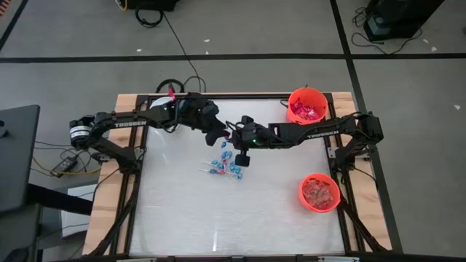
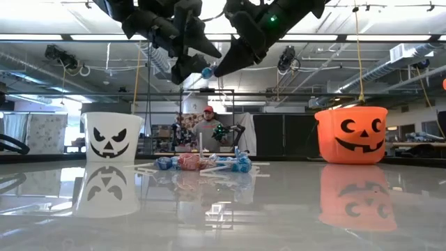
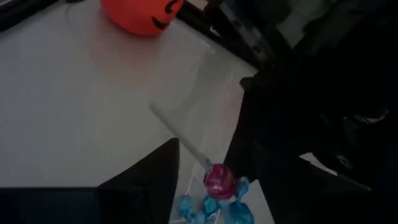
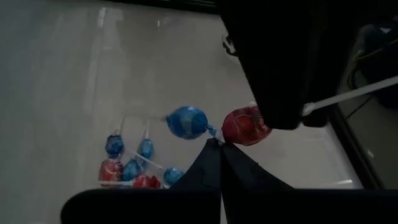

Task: Sort candy by brand, put in halloween buckets
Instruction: Put the red candy into the white bucket

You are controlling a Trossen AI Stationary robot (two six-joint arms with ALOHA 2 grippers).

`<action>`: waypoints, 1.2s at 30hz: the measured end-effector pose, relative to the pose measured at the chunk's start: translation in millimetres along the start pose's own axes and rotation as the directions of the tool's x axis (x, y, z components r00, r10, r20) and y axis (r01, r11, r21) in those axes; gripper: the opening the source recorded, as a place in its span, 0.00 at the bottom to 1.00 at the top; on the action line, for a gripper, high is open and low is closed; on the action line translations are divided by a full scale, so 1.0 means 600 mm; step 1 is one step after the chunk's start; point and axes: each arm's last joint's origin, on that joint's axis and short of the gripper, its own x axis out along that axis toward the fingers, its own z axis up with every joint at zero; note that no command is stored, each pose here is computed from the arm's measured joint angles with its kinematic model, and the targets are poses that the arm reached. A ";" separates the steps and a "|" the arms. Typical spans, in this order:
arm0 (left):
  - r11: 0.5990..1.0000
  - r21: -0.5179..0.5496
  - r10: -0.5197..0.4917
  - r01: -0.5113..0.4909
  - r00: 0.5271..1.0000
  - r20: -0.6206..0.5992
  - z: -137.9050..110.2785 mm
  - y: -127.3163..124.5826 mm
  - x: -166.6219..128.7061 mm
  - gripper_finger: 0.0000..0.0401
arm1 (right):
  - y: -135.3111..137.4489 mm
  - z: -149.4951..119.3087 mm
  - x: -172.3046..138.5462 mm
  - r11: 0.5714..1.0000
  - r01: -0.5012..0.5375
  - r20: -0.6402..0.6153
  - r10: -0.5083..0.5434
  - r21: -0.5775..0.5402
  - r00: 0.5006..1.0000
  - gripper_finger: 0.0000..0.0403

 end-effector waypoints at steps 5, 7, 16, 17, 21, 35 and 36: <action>1.000 -0.009 0.014 -0.014 1.000 -0.001 -0.001 0.001 0.000 0.33 | 0.000 0.001 0.000 1.000 0.015 0.002 -0.015 -0.008 1.000 0.01; 1.000 -0.003 0.014 -0.014 1.000 -0.002 -0.001 0.001 0.000 0.21 | 0.000 0.001 0.000 1.000 0.017 0.003 -0.017 -0.008 1.000 0.00; 1.000 0.019 0.013 -0.013 1.000 0.006 0.001 0.002 -0.001 0.01 | 0.000 0.001 0.000 1.000 0.004 0.005 -0.004 0.021 1.000 0.12; 1.000 0.015 0.021 -0.021 1.000 0.005 0.001 0.004 -0.002 0.01 | 0.000 0.001 0.000 0.999 0.002 0.006 -0.002 0.034 1.000 0.15; 0.997 0.018 0.079 -0.079 0.997 0.010 0.006 0.021 -0.019 0.01 | -0.001 0.000 0.000 0.993 -0.001 -0.001 0.001 0.120 1.000 0.26; 0.742 -0.025 0.668 -0.670 0.742 -0.062 -0.001 0.130 -0.195 0.01 | 0.002 -0.025 0.003 0.978 0.021 -0.145 0.010 0.209 0.989 0.39; 0.727 -0.040 0.683 -0.686 0.728 -0.060 -0.001 0.137 -0.206 0.01 | 0.002 -0.025 0.003 0.977 0.021 -0.145 0.010 0.211 0.989 0.39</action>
